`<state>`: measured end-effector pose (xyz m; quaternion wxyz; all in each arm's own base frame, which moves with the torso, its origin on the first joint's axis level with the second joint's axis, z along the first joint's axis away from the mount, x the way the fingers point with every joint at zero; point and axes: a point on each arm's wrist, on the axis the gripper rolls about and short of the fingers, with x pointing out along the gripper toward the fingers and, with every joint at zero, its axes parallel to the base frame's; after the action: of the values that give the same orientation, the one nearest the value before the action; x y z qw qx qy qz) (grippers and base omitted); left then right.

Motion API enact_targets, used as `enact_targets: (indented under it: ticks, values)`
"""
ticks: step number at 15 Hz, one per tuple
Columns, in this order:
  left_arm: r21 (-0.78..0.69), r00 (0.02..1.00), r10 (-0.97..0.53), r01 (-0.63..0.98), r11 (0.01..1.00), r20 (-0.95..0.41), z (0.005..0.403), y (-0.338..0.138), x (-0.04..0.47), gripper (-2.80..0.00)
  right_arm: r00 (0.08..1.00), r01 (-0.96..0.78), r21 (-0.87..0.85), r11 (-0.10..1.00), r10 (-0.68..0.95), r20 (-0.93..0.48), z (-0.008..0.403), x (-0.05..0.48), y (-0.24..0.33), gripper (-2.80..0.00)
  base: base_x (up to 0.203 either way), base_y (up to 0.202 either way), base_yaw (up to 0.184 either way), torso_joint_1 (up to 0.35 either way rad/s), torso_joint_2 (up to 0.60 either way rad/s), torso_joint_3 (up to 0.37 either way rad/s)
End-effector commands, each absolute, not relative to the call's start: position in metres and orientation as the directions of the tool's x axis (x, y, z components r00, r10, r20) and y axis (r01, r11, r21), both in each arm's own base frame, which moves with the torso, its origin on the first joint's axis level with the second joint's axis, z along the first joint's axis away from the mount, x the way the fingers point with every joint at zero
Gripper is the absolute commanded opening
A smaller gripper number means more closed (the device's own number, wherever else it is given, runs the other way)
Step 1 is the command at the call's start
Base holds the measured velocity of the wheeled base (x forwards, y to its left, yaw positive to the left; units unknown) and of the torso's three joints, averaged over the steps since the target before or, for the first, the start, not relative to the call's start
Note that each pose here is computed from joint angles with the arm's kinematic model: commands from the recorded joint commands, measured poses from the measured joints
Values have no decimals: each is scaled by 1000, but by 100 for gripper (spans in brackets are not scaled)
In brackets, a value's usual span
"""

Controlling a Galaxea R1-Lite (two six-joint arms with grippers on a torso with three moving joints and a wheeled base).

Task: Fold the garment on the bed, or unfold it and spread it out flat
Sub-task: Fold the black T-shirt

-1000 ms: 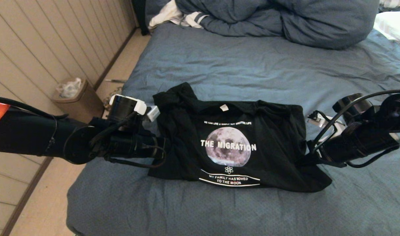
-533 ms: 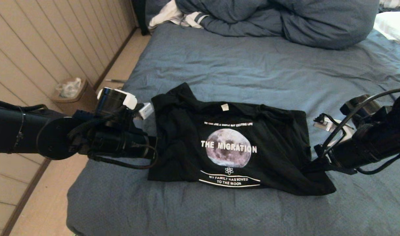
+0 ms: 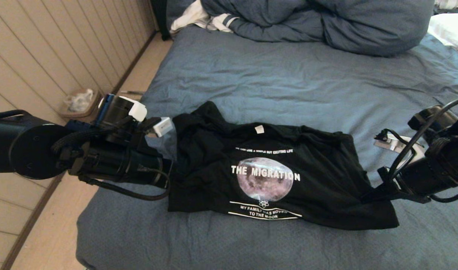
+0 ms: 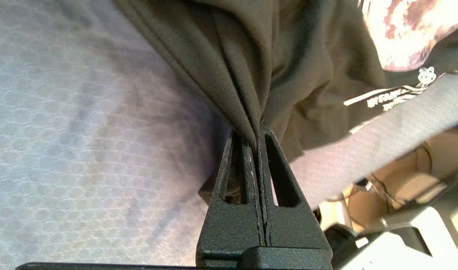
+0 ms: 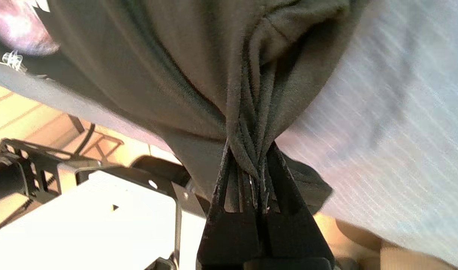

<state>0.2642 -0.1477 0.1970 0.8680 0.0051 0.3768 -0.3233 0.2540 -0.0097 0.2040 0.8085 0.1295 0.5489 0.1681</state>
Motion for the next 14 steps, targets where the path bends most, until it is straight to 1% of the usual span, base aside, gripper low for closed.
enact_targets:
  ticks: [1, 4, 6, 9, 14]
  values:
    - [-259, 476, -584, 585, 769, -658, 201, -147, 262, -280, 327, -112, 391, 913, 406, -854, 204, 253, -20, -280, 0, 0, 0, 0, 0, 0]
    - [-276, 394, -603, 628, 728, -694, 200, -146, 256, -280, 306, -114, 383, 917, 399, -864, 198, 251, -26, -280, 0, 0, 0, 0, 0, 0]
    - [-282, 362, -602, 638, 717, -712, 202, -143, 251, -280, 296, -112, 383, 917, 399, -868, 195, 250, -26, -280, 0, 0, 0, 0, 0, 0]
    - [-340, 261, -621, 652, 678, -739, 205, -141, 241, -280, 260, -119, 387, 914, 405, -877, 190, 246, -25, -280, 0, 0, 0, 0, 0, 0]
    - [-354, 221, -618, 655, 667, -755, 205, -145, 238, -280, 253, -117, 388, 914, 406, -878, 186, 252, -26, -280, 0, 0, 0, 0, 0, 0]
